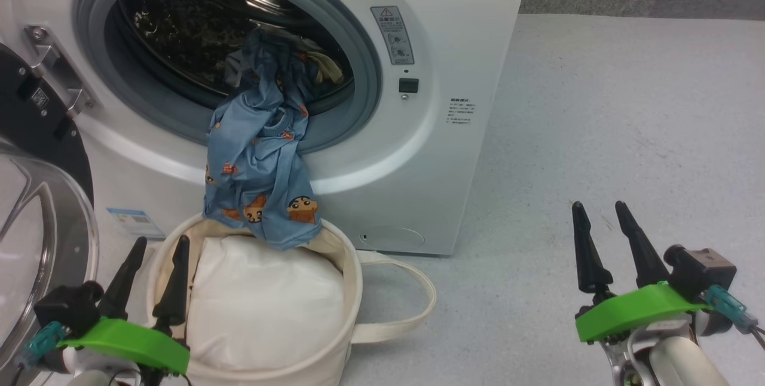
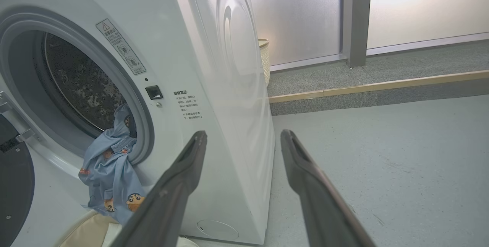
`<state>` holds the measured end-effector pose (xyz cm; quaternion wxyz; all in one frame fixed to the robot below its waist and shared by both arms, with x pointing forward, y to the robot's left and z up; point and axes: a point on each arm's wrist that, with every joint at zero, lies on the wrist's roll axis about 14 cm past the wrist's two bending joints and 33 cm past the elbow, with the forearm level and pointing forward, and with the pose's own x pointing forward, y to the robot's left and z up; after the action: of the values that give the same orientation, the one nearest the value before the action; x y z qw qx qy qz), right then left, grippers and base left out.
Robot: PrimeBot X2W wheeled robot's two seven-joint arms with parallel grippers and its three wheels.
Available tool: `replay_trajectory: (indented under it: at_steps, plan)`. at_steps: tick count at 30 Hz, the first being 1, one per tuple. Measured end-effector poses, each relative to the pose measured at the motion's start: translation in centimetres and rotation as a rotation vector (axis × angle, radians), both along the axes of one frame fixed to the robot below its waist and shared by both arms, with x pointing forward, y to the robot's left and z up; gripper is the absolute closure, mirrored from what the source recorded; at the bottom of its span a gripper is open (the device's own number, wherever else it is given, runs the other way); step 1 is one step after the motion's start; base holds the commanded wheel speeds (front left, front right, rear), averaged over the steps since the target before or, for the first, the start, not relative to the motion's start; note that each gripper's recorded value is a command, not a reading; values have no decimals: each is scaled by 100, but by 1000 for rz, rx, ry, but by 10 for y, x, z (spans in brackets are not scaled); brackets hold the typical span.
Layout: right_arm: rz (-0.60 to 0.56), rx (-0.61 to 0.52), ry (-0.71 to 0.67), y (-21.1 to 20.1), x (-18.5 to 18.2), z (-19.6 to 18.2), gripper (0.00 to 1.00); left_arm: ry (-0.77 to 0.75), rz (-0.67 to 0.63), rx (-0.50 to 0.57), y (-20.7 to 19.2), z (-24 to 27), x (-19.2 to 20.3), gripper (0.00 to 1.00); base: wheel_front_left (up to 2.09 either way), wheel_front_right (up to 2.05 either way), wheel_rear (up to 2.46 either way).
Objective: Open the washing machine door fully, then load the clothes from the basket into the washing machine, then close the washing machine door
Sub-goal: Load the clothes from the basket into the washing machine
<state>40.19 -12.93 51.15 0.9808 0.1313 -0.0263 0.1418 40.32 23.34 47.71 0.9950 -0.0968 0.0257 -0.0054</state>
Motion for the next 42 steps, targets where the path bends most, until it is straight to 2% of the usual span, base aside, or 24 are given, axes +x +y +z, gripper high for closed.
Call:
replay_trajectory:
  at_steps: [13,21,30,37,42]
  plan:
    - [-14,2,9,-5,-1,-3,0,-12,-14,-6,-6,3,5,0,0,0,0]
    - [-24,-1,35,-8,0,-13,0,31,-27,-17,-14,-13,8,0,0,0,0]
    - [-57,-23,85,-21,7,-33,0,237,-83,-60,-40,-79,16,0,0,0,0]
    - [-74,-51,90,-28,24,-41,0,363,-162,-70,-71,-118,45,0,0,0,0]
    - [-82,-72,106,-32,35,-52,0,436,-169,-77,-78,-142,63,0,0,0,0]
